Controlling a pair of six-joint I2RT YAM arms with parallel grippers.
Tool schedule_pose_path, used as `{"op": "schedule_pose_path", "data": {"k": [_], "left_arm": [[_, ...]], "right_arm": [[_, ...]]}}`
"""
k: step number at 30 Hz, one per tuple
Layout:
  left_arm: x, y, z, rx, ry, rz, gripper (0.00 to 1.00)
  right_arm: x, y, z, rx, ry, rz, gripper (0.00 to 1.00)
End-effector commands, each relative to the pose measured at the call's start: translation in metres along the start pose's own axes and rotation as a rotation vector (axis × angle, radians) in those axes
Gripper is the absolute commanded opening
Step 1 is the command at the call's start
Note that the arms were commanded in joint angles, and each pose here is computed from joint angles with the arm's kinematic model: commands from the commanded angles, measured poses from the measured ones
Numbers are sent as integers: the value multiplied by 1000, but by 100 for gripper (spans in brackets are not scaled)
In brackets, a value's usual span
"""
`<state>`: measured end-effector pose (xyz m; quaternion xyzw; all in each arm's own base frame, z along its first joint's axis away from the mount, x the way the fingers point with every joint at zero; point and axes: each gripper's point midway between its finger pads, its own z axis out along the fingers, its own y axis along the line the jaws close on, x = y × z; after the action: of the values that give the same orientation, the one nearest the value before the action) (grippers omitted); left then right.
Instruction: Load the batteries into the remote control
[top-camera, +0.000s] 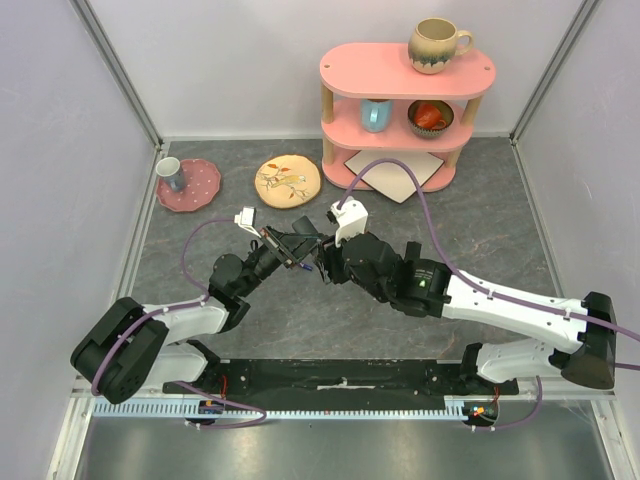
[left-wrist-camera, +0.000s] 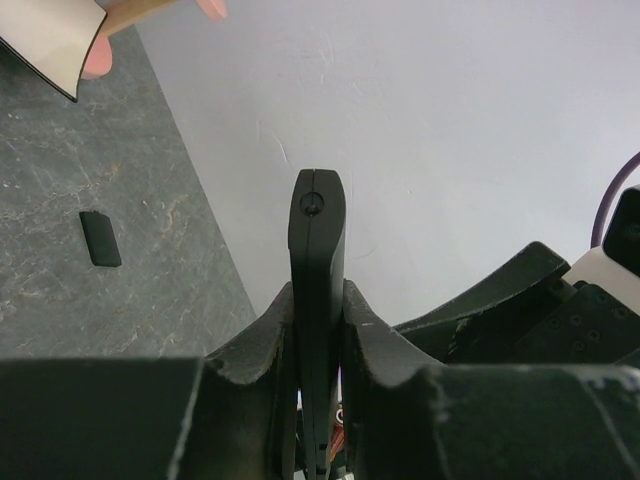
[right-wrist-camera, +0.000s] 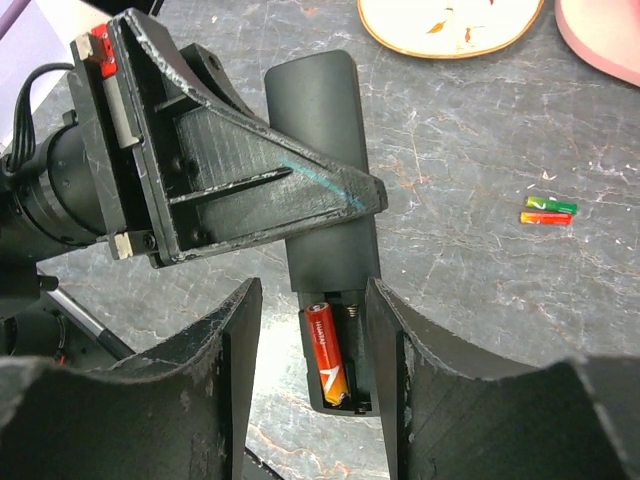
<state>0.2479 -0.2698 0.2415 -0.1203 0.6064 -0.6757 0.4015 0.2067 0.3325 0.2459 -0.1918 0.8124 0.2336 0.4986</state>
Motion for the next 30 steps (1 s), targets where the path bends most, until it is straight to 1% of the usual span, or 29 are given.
{"op": "schedule_pose_path", "data": {"k": [1, 8, 11, 12, 15, 19, 20, 21, 22, 23, 24, 26, 30], "left_arm": [[-1, -18, -1, 72, -4, -2, 2], [0, -16, -1, 65, 1, -7, 2], [0, -16, -1, 63, 2, -8, 2], [0, -17, -1, 66, 1, -7, 2], [-3, -20, 0, 76, -7, -9, 2], [-7, -27, 1, 102, -28, -9, 2], [-8, -28, 1, 108, -33, -9, 2], [-9, -30, 2, 113, -37, -11, 2], [-11, -33, 2, 124, -43, -10, 2], [-11, -32, 3, 123, -43, -10, 2], [-11, -35, 4, 130, -42, -9, 2], [-11, -36, 5, 135, -37, -9, 2], [-9, -34, 6, 132, -31, -11, 2]], "right_arm": [[-28, 0, -4, 27, -66, 21, 53], [-35, 1, -18, -9, -84, 50, 55], [-41, -7, -31, -11, -114, 92, 57], [-42, -8, -33, -17, -119, 107, 60], [-40, -13, -36, -55, -108, 178, 64], [-29, -7, -30, -159, -60, 306, 68], [-35, -11, -27, -173, -80, 347, 74], [-24, -7, -28, -219, -47, 367, 77], [-24, -6, -27, -244, -47, 399, 79], [-31, -10, -25, -263, -73, 462, 82], [-21, -9, -26, -295, -52, 487, 84], [-27, -11, -26, -327, -80, 552, 86], [-22, -11, -26, -377, -79, 607, 86]]}}
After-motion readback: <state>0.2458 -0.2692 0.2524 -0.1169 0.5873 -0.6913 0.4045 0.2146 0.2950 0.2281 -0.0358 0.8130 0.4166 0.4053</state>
